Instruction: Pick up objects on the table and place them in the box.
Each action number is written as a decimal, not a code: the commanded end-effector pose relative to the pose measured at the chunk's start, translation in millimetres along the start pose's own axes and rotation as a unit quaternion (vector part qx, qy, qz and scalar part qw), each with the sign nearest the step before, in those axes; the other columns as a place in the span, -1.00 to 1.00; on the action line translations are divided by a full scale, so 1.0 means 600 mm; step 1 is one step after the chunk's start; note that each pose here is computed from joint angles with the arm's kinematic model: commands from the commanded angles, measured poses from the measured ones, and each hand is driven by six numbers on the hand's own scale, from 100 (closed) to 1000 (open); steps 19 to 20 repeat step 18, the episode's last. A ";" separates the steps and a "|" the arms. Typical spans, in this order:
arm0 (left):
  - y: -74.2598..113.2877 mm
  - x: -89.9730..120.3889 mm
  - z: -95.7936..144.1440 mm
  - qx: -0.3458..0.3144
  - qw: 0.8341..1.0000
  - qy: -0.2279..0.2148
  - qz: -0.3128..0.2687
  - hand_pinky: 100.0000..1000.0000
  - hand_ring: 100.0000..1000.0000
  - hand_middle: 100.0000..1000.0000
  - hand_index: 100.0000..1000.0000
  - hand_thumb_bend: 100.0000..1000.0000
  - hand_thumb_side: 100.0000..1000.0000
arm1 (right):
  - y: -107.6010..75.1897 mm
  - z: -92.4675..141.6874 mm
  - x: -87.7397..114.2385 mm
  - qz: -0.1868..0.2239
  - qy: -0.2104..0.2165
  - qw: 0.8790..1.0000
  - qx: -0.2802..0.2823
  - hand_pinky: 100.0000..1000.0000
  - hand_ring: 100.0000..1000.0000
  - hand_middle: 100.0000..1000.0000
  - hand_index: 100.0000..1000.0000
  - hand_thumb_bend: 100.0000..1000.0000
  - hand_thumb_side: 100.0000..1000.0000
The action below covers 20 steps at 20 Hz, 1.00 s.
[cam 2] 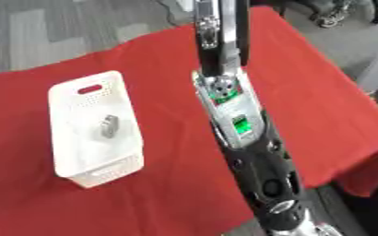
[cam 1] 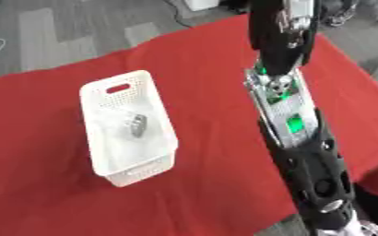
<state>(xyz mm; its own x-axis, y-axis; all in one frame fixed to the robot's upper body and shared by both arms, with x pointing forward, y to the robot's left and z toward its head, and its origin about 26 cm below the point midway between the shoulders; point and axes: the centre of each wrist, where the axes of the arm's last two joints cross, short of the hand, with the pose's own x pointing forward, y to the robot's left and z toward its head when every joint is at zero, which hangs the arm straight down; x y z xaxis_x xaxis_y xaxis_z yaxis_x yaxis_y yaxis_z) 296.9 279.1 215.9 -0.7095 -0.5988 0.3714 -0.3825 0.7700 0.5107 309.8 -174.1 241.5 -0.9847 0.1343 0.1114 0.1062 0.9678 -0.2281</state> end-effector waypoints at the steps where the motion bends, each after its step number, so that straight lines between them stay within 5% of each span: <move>1: -0.008 0.009 -0.003 0.086 0.995 -0.035 0.039 0.52 0.35 0.68 0.65 -0.58 0.22 | -0.010 -0.006 0.003 0.010 -0.005 1.000 0.004 -0.48 -0.22 -0.04 0.20 -1.00 1.00; 6: -0.022 0.015 -0.007 0.169 0.976 -0.094 0.096 0.51 0.34 0.64 0.62 -0.52 0.18 | -0.014 -0.008 0.002 0.012 -0.003 1.000 -0.005 -0.48 -0.21 -0.04 0.20 -1.00 1.00; 9: -0.026 0.017 -0.008 0.188 0.970 -0.108 0.113 0.28 0.26 0.61 0.60 -0.52 0.19 | -0.021 -0.005 0.000 0.019 0.003 1.000 -0.005 -0.48 -0.21 -0.04 0.21 -1.00 1.00; 20: -0.028 0.022 -0.018 0.217 0.956 -0.133 0.148 0.33 0.26 0.60 0.59 -0.48 0.17 | -0.024 -0.002 -0.001 0.015 0.008 1.000 0.002 -0.48 -0.21 -0.03 0.21 -1.00 1.00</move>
